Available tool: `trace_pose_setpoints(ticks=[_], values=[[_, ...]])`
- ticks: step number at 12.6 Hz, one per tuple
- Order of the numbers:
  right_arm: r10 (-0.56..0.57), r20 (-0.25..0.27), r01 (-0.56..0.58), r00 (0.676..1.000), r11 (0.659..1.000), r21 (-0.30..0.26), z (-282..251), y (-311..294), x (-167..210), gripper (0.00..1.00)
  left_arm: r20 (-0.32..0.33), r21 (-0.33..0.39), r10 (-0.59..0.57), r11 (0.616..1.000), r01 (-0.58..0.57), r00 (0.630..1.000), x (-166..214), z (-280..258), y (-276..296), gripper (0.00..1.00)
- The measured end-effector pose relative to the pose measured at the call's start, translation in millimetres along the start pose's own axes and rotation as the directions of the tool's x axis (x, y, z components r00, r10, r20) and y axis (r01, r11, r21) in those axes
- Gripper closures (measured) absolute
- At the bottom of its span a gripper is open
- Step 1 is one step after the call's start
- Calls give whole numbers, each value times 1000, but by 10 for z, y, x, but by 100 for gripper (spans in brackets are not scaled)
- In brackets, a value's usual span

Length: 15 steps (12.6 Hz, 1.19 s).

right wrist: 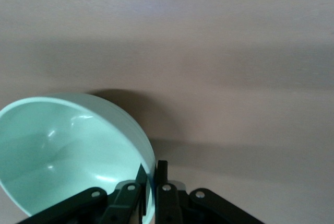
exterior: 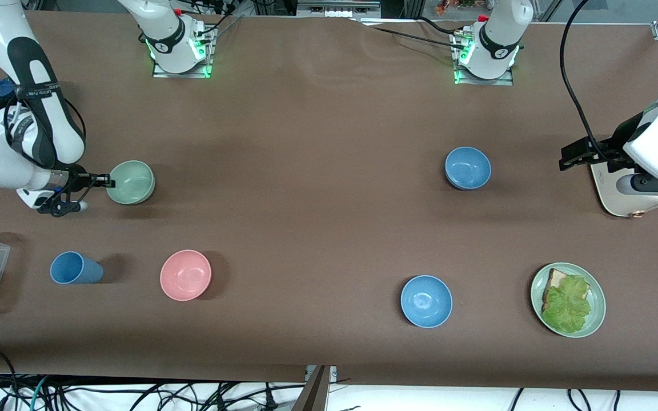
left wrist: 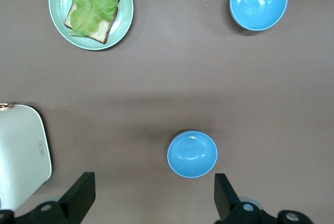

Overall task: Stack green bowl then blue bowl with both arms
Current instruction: 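Lift the green bowl with the right gripper and carry it toward the table middle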

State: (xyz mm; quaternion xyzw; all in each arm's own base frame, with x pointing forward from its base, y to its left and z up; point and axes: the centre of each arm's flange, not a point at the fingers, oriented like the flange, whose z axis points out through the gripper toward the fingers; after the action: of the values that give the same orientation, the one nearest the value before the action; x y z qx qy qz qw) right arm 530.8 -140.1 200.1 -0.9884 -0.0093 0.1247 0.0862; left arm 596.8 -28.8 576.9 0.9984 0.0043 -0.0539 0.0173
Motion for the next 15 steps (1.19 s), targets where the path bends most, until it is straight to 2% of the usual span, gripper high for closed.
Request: trace_pose_setpoints(ticks=[3,5,9,11,13,15], values=[[4,4,-4,1000,1000,11,26,-17,13,96,0,0,0,1000,0,1000,0,0,0,0],[-4,17,4,1000,1000,21,-47,-54,55,96,0,0,0,1000,0,1000,2,2,0,0],[-8,145,-7,989,995,104,-724,-380,240,96,1,-1,0,1000,0,1000,6,7,1,0],[23,189,-45,982,993,113,-984,-918,350,96,6,-1,-1,1000,1,1000,20,33,-1,0],[75,213,-100,974,989,105,-976,-1776,413,96,13,0,-1,1000,1,1000,44,78,-3,0],[168,206,-187,964,980,73,-858,-2688,416,96,16,0,-2,1000,2,1000,52,93,-7,0]])
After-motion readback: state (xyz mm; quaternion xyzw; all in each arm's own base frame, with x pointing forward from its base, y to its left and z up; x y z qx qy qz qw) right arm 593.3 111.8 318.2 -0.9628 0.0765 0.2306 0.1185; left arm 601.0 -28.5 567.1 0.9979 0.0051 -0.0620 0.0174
